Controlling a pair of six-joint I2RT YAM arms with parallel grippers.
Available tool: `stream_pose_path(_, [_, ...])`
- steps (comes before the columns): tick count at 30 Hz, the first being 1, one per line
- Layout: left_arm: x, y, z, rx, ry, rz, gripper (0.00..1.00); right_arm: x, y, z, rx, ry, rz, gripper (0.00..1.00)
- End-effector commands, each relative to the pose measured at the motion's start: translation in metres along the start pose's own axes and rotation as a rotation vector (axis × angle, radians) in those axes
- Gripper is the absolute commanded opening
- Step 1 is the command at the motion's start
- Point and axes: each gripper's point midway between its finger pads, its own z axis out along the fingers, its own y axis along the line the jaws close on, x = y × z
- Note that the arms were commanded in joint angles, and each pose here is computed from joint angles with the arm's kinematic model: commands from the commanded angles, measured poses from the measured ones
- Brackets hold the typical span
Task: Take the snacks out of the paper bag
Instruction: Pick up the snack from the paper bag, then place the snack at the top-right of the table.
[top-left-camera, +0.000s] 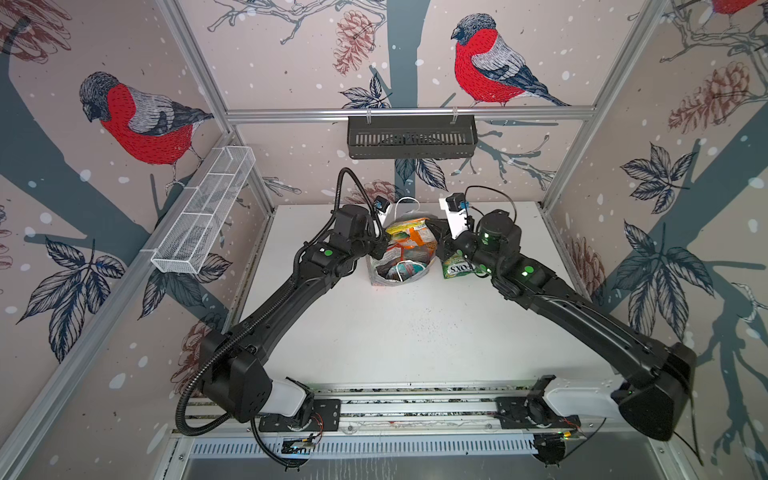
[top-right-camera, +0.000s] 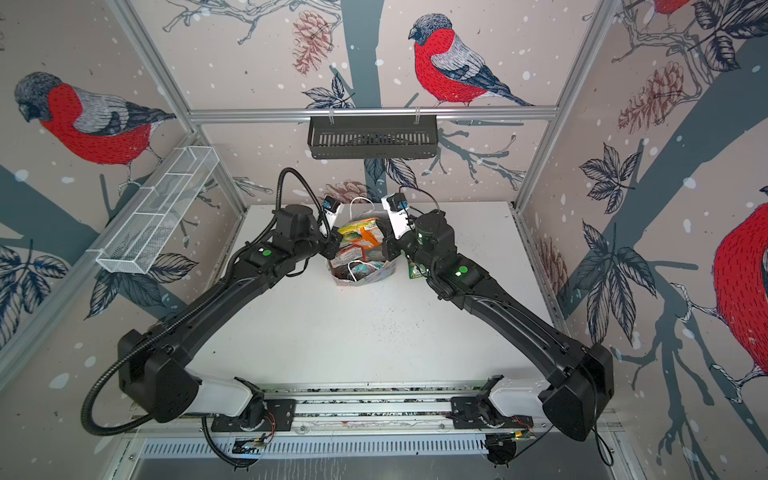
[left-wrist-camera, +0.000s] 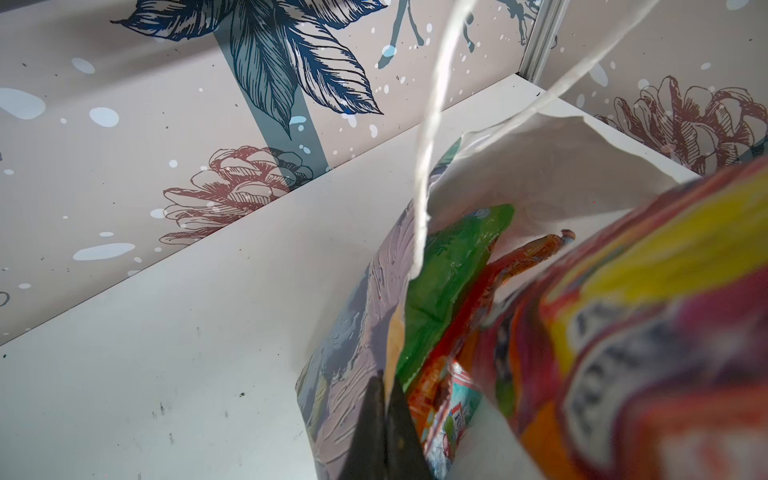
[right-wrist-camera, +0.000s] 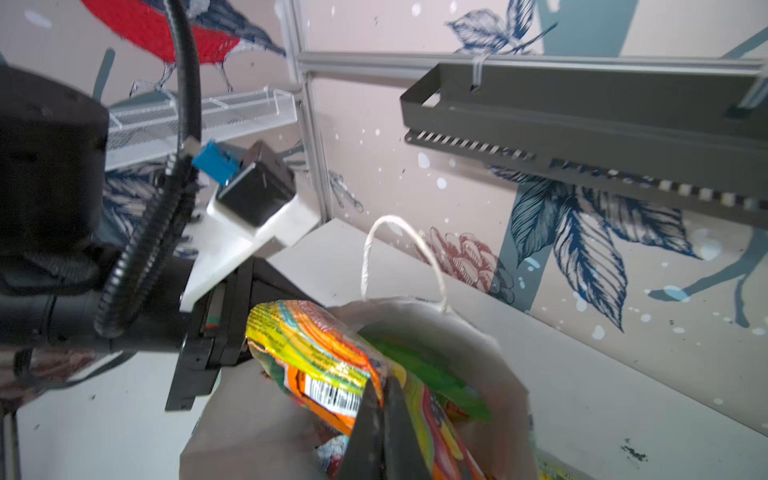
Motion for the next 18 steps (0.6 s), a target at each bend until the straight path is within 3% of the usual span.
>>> stream_pose_path(1, [-0.018,-0.003,-0.004,0.020,-0.069,0.020,0.00,-0.056,-0.011,-0.024,0.066,-0.207,0.009,0.00])
stream_pose_path(11, [-0.016,-0.003,-0.002,0.021,-0.060,0.029,0.00,-0.119,-0.055,-0.129,0.276,-0.452,0.006,0.00])
stream_pose_path(14, [-0.018,-0.004,-0.001,0.027,-0.063,0.029,0.00,-0.120,-0.077,-0.151,0.398,-0.443,-0.001,0.00])
stream_pose_path(18, [-0.019,-0.005,0.000,0.030,-0.063,0.031,0.00,-0.098,-0.118,-0.159,0.597,-0.334,-0.002,0.00])
